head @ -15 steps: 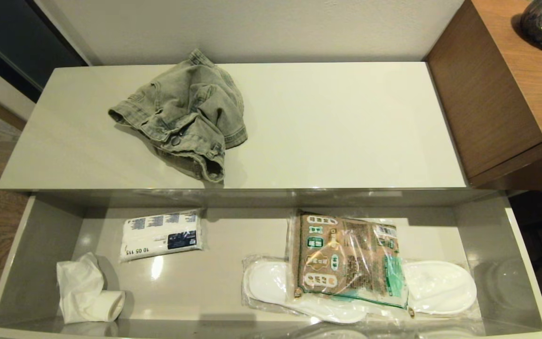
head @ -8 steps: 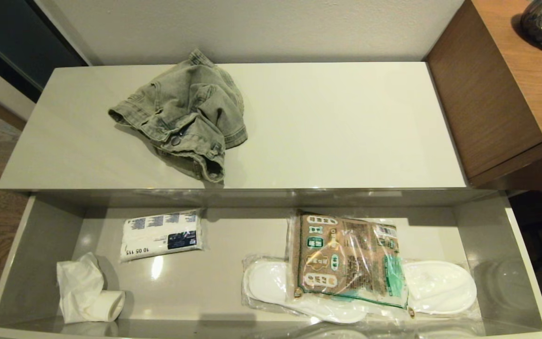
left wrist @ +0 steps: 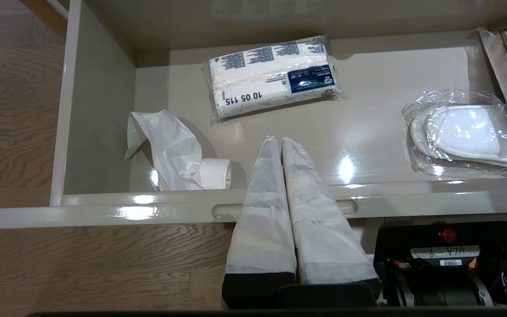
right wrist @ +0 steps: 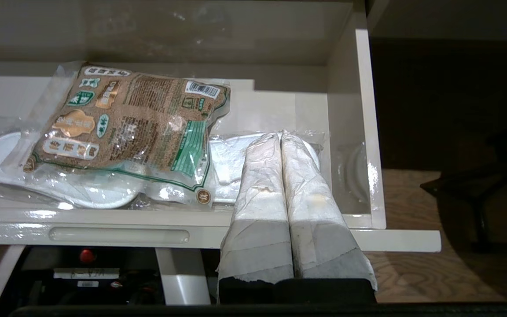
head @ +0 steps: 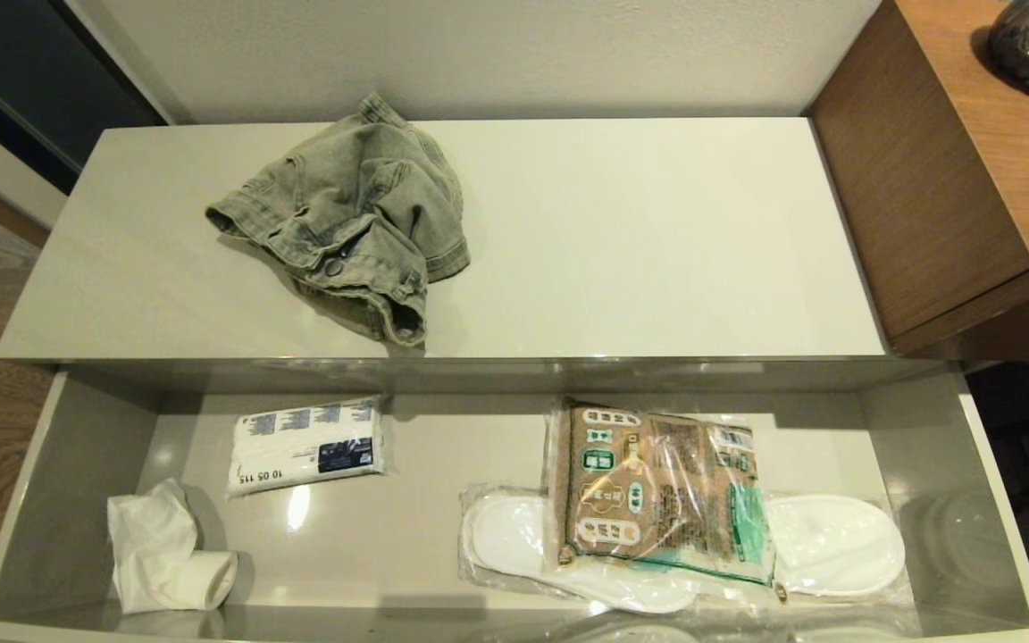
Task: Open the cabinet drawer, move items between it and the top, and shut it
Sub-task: Close the drawer
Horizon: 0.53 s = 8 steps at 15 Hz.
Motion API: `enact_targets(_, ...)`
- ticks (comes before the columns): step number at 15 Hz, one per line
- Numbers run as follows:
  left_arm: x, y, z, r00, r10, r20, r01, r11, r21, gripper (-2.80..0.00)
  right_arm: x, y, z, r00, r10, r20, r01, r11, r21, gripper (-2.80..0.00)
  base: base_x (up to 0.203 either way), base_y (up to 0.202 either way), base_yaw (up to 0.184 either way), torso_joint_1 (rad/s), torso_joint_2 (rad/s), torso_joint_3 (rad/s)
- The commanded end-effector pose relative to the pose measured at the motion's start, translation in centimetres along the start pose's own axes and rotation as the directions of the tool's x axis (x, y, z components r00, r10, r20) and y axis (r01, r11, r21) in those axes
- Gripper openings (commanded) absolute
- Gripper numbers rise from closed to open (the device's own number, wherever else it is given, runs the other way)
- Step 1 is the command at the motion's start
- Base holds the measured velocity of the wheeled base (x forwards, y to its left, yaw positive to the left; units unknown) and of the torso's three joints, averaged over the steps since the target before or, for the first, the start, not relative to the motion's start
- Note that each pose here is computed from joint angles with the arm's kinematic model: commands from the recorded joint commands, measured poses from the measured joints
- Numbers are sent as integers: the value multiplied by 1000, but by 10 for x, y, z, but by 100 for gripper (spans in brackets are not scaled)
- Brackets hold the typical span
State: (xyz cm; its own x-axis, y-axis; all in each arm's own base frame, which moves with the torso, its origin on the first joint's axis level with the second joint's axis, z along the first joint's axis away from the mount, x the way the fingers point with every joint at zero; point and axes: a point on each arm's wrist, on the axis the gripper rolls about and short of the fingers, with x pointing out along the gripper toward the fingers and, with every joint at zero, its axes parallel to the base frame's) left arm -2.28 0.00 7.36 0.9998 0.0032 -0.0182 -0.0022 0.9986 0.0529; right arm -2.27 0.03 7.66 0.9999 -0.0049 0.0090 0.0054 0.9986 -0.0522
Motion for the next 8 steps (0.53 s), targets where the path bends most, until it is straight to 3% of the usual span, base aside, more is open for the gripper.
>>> enact_targets(1, 0, 0, 0, 1000, 1, -2, -1, 1000, 1, -280, -1, 0, 3, 1000, -3, 2, 3, 1000, 13, -280, 0, 0, 0, 0, 0, 0)
enact_targets(3, 0, 0, 0, 1000, 1, -2, -1, 1000, 1, -280, -13, -1, 22, 1000, 7, -28, -7, 1000, 13, -280, 0, 0, 0, 0, 0, 0)
enact_targets(4, 0, 0, 0, 1000, 1, -2, -1, 1000, -2, -280, -26, -2, 43, 1000, 23, -20, -23, 1000, 13, -280, 0, 0, 0, 0, 0, 0)
enact_targets(7, 0, 0, 0, 1000, 0, -2, 0, 1000, -2, -280, -78, -4, 124, 991, 65, 117, -68, 997, 21, -280, 0, 0, 0, 0, 0, 0)
enact_targets(8, 0, 0, 0, 1000, 0, -2, 0, 1000, -2, -280, -75, -5, 144, 992, 73, 101, -77, 996, 42, -280, 0, 0, 0, 0, 0, 0)
